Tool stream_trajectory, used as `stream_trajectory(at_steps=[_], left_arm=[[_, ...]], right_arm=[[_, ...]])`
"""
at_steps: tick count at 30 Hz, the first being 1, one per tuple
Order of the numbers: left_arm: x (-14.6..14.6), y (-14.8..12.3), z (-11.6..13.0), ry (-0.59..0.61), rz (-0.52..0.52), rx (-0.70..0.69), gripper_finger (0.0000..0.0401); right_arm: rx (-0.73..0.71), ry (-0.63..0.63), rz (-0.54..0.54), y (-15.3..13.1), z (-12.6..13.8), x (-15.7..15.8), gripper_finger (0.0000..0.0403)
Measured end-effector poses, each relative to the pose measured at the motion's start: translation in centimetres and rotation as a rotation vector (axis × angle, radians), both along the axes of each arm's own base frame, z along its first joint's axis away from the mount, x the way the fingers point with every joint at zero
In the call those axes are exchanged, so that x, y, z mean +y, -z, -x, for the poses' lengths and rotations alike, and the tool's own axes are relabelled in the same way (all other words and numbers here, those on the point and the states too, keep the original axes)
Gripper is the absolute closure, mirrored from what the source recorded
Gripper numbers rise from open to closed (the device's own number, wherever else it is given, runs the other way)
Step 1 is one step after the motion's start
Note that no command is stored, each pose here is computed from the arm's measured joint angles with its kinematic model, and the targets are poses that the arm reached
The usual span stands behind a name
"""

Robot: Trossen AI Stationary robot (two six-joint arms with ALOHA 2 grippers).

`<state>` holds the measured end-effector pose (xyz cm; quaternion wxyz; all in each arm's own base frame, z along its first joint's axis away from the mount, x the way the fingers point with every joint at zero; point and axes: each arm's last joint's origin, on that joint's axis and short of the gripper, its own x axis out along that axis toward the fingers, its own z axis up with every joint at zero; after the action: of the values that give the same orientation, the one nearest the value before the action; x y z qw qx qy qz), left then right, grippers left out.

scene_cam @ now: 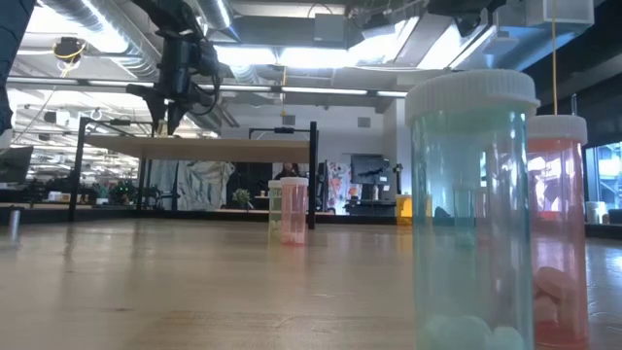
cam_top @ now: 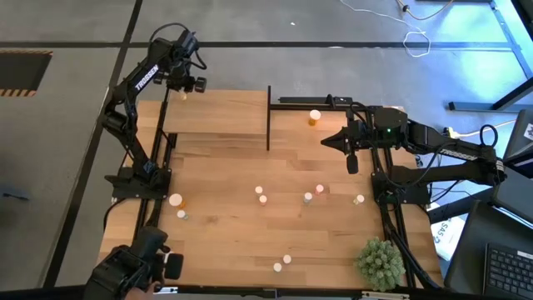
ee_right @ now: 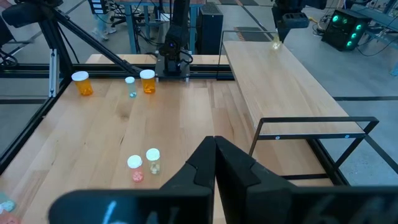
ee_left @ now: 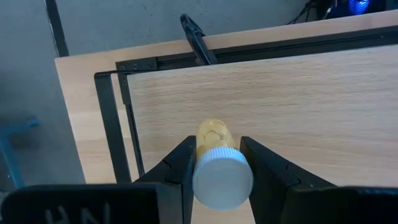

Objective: Pick and place medicine bottles onto shelf by color
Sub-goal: Put the left small yellow pill on the shelf

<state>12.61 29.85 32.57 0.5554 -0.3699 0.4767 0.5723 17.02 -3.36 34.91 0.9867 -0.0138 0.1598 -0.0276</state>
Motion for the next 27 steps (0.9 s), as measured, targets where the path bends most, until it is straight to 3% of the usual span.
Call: stream_trajectory(at_steps=[27], left_arm=[[-0.19,0.04,0.09,0.041,0.025,0.023,0.0292]], right_arm=[[0.0,0.0,0.0,0.0,0.0,0.0,0.039]])
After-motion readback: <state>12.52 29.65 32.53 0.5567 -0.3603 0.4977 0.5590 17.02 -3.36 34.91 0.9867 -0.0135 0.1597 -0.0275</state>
